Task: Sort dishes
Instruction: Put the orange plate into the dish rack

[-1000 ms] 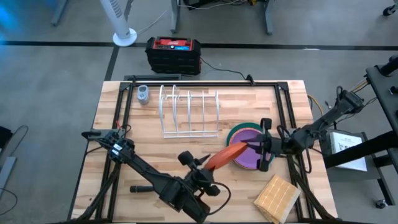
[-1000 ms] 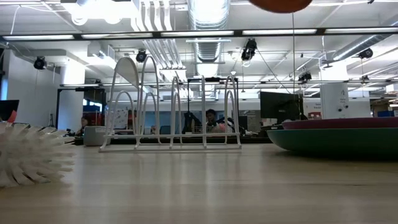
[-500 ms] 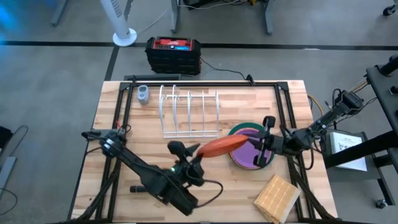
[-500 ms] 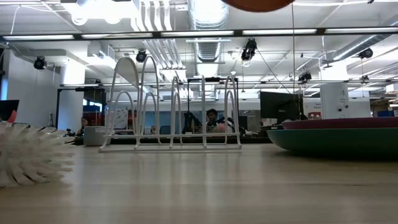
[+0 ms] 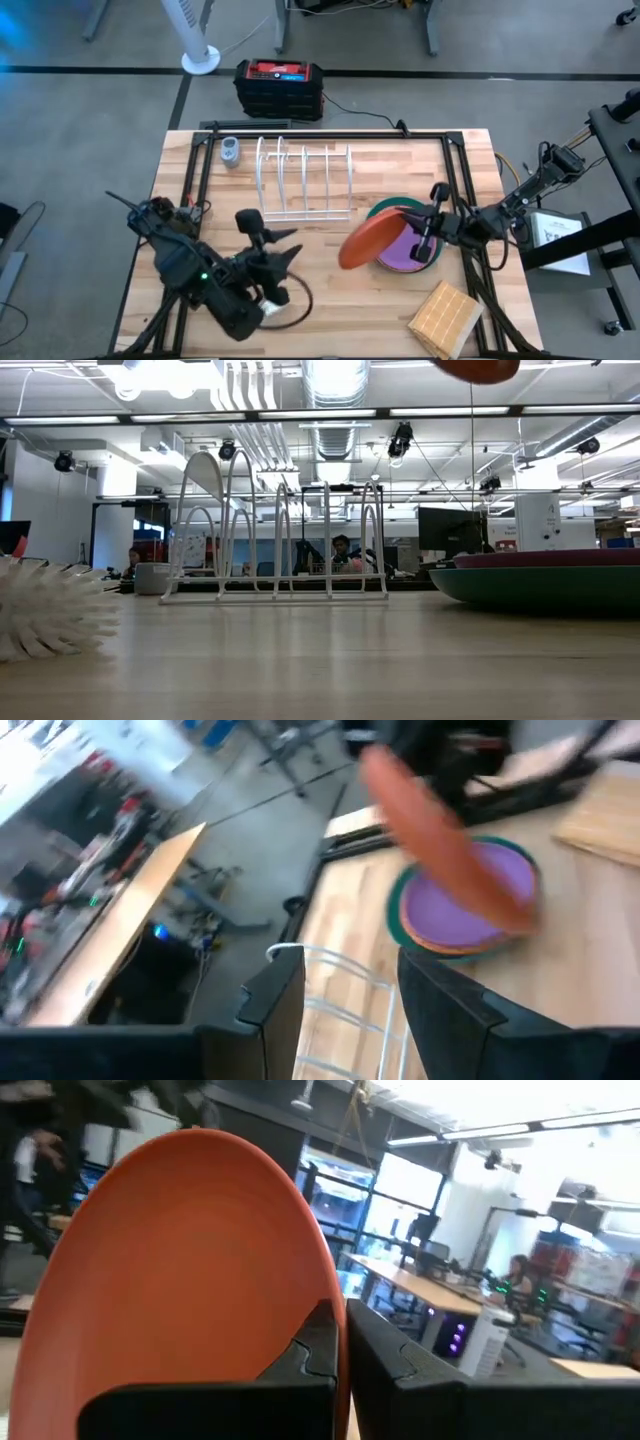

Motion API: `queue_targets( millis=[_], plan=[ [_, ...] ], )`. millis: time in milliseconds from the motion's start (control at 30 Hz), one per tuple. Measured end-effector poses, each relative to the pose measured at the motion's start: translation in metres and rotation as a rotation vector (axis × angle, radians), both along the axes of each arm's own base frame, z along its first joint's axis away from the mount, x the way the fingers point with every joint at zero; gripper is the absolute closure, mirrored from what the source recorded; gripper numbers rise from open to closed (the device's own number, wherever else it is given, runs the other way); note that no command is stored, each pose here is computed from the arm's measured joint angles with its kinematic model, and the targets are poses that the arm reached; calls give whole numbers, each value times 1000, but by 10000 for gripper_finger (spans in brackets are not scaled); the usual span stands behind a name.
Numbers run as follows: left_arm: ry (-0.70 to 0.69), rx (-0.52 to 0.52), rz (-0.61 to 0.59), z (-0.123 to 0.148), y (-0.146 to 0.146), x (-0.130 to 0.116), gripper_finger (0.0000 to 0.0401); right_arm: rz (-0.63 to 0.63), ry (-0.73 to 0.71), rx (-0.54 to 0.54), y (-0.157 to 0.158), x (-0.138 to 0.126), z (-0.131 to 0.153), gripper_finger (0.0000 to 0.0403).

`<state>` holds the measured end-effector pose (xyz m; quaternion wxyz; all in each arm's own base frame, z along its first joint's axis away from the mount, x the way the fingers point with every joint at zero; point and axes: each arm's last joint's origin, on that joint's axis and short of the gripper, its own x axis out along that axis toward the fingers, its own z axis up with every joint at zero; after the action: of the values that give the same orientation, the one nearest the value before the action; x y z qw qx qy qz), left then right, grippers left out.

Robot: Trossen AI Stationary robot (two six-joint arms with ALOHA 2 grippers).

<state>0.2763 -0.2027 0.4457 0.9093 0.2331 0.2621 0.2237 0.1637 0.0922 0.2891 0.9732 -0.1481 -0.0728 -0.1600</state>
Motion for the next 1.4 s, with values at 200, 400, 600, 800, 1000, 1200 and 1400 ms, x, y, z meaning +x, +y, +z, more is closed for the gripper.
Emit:
queue_targets(
  millis=[200,400,600,800,1000,1200,1400],
  plan=[
    [11,10,-11,-6,-5,-3,290,-1,5,-7,0,-1,-2,401],
    [-33,13,49,-14,4,-6,338,5,5,17,-1,-1,-7,402],
    [-80,-81,-37,-53,11,32,374,8,5,40,-1,-2,-11,402],
    [-211,-73,-257,-92,22,35,399,6,0,48,-3,-4,-11,403],
    [-516,-270,-363,-110,78,6,398,56,-17,67,-2,-5,-9,403],
    [-665,-393,-379,-155,92,7,395,-57,23,-3,-3,-2,-10,403],
    [-687,-410,-349,-194,85,25,359,-76,17,-43,-5,-2,-7,403]
  ],
)
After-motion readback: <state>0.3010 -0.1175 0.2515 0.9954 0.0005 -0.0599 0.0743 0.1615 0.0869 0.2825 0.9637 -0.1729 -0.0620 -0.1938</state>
